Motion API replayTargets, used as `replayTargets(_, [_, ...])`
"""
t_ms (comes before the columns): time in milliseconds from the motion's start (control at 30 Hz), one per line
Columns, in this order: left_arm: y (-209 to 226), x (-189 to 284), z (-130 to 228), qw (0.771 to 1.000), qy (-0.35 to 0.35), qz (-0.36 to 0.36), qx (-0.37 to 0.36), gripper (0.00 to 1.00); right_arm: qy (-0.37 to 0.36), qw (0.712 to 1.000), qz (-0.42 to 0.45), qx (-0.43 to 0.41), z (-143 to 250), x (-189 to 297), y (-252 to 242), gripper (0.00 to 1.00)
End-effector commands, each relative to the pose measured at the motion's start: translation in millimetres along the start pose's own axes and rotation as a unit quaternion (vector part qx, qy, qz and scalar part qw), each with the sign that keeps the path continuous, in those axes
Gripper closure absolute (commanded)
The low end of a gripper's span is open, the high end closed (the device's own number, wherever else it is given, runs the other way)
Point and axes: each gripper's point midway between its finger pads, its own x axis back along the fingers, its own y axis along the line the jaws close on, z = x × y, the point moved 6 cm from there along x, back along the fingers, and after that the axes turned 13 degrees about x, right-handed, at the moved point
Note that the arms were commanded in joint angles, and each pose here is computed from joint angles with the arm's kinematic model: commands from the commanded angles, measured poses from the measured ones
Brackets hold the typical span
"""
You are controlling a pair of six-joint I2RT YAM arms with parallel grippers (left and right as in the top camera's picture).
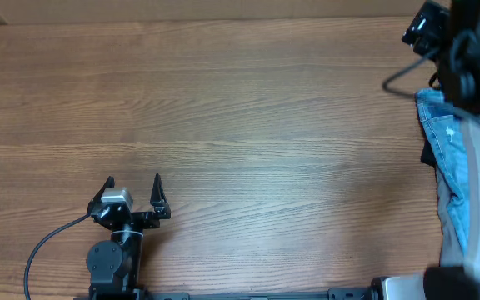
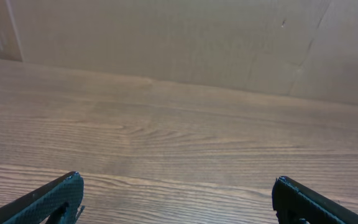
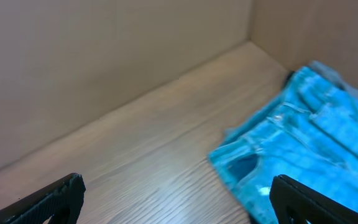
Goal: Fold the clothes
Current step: 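Reach the right gripper up and over to the jeans on the pile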
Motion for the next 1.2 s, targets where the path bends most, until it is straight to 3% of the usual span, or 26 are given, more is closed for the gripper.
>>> replayTargets(0, [-1, 0, 2, 1.000, 0.005, 0.005, 0.005, 0.00, 0.029, 0.996, 0.079, -0.023, 0, -46, -37, 0.00])
replayTargets(233, [-1, 0, 2, 1.000, 0.004, 0.005, 0.005, 0.00, 0.132, 0.987, 0.075, -0.049, 36, -129, -68, 0.00])
replayTargets(400, [-1, 0, 2, 1.000, 0.004, 0.005, 0.005, 0.00, 0.152, 0.983, 0.085, -0.066, 49, -167, -81, 0.00])
replayTargets(567, [-1, 0, 2, 1.000, 0.004, 0.005, 0.005, 0.00, 0.158, 0.982, 0.040, -0.094, 59, -203, -75, 0.00])
replayTargets(800, [-1, 0, 2, 1.000, 0.005, 0.005, 0.005, 0.00, 0.200, 0.960, 0.053, -0.188, 94, -247, -63, 0.21])
replayTargets(1167, [-1, 0, 2, 1.000, 0.004, 0.005, 0.005, 0.00, 0.292, 0.928, 0.081, -0.217, 161, -294, -50, 0.23])
